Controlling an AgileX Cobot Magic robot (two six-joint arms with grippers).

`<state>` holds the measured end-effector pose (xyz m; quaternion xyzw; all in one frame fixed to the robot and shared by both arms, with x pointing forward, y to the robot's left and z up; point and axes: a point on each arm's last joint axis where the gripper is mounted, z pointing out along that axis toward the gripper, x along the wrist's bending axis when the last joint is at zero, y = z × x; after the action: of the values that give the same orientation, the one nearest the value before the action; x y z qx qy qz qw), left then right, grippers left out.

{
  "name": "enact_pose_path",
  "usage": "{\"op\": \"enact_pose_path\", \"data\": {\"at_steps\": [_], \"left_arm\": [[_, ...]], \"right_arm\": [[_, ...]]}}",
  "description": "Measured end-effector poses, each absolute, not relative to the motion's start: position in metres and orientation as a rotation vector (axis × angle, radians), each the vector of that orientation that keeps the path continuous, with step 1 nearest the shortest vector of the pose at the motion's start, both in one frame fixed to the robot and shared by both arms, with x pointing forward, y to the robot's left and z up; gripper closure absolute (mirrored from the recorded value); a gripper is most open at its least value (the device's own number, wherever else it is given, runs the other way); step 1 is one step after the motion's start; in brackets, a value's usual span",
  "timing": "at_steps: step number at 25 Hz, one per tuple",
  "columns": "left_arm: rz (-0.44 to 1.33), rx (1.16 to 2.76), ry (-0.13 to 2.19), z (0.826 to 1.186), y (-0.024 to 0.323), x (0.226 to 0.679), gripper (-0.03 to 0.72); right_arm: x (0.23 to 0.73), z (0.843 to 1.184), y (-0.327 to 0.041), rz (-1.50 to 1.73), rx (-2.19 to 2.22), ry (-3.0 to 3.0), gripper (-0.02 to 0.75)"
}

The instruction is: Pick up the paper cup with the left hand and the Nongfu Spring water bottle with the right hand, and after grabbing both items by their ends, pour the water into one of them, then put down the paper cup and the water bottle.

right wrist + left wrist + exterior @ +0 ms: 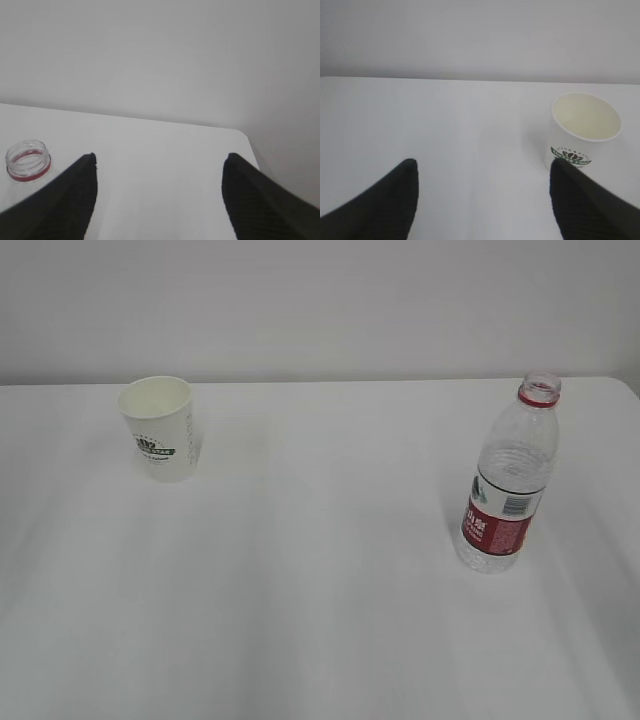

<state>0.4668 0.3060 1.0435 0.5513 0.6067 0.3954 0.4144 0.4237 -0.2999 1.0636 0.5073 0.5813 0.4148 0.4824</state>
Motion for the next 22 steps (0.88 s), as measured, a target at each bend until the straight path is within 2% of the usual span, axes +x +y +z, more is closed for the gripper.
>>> {"op": "enact_pose_path", "data": {"at_steps": [11,22], "left_arm": [[0.99,1.363,1.552,0.998,0.306,0.454,0.102],[0.889,1.469,1.534,0.961,0.285,0.445,0.102]], "right_arm": [[0.436,1.042,-0.298,1.034,1.235,1.43,0.148],[0.428,1.003,-0.291,1.11,1.243,1.486,0.148]]}}
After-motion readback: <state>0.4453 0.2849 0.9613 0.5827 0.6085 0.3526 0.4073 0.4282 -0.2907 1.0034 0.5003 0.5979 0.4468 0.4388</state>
